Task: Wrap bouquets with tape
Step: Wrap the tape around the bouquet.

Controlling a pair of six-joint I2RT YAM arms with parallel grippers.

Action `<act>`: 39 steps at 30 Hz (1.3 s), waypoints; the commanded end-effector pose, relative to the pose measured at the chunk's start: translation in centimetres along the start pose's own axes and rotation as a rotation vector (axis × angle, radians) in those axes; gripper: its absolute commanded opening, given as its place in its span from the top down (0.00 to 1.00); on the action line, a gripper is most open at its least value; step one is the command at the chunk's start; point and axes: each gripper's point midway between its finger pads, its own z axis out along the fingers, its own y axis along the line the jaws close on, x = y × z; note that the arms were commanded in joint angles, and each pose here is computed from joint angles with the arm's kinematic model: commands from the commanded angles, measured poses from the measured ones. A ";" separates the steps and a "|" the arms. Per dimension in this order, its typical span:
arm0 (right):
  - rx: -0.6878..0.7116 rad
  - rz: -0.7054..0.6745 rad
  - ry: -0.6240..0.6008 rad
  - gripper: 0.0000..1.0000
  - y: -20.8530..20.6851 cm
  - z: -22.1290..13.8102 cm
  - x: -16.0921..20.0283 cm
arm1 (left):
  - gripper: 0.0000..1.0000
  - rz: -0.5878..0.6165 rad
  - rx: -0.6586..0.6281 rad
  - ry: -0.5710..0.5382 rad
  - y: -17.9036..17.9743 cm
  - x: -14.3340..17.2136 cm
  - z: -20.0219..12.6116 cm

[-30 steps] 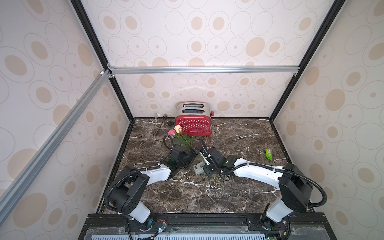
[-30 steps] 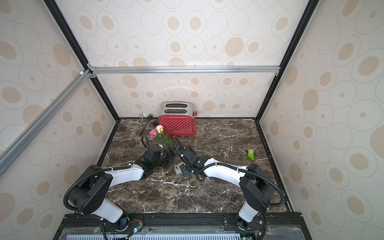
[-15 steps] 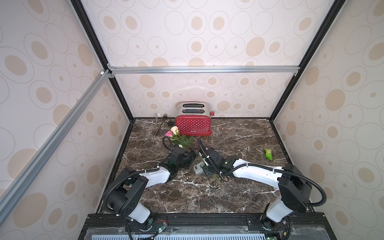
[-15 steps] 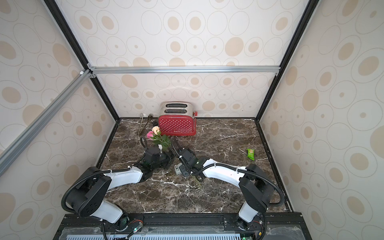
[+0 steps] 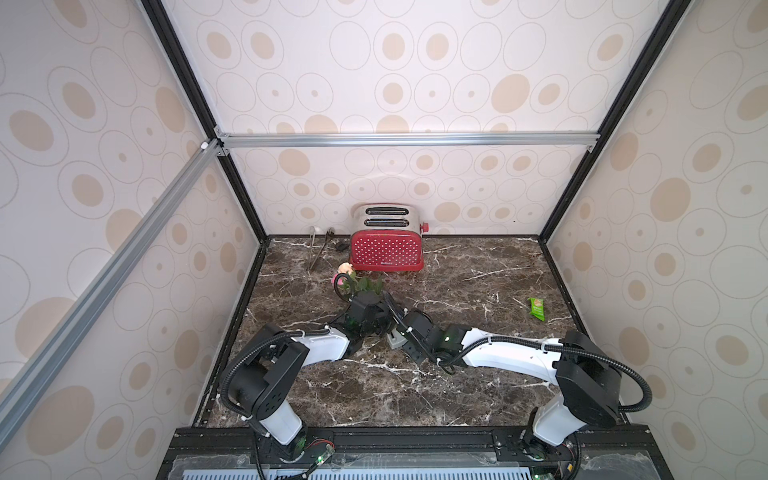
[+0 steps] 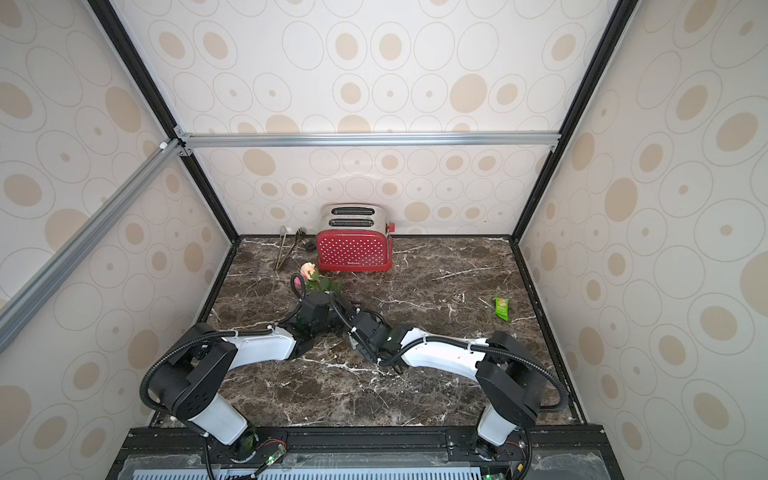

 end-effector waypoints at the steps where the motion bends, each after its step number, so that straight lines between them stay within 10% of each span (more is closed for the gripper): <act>1: 0.006 0.013 -0.065 1.00 -0.1 -0.5 -1.6 | 0.74 -0.007 0.058 0.064 -2.0 1.8 0.4; 6: -0.017 0.034 -0.075 1.00 0.2 -0.8 -1.8 | 1.00 -0.005 0.053 0.055 -1.5 1.7 0.3; 9: -0.094 0.089 -0.080 0.68 0.5 -1.2 -2.3 | 1.00 0.018 0.071 0.043 -1.6 1.5 0.3; 18: -0.864 0.545 -0.041 0.47 2.0 -3.9 -3.5 | 1.00 0.203 0.197 -0.032 -3.8 -0.2 -0.4; 24: -1.104 0.692 0.029 0.56 2.5 -3.3 -2.9 | 1.00 0.249 0.228 -0.048 -3.6 -0.9 -0.7; 32: -1.088 0.678 0.056 0.99 2.4 -2.8 -1.6 | 1.00 0.243 0.235 -0.040 -3.3 -0.9 -0.5; 35: -0.979 0.627 0.055 1.00 2.0 -2.3 -1.0 | 1.00 0.230 0.213 -0.038 -3.0 -1.0 -0.5; 39: -0.719 0.462 0.062 1.00 1.6 -1.5 -0.2 | 0.52 0.180 0.123 -0.024 -1.3 -1.0 -0.2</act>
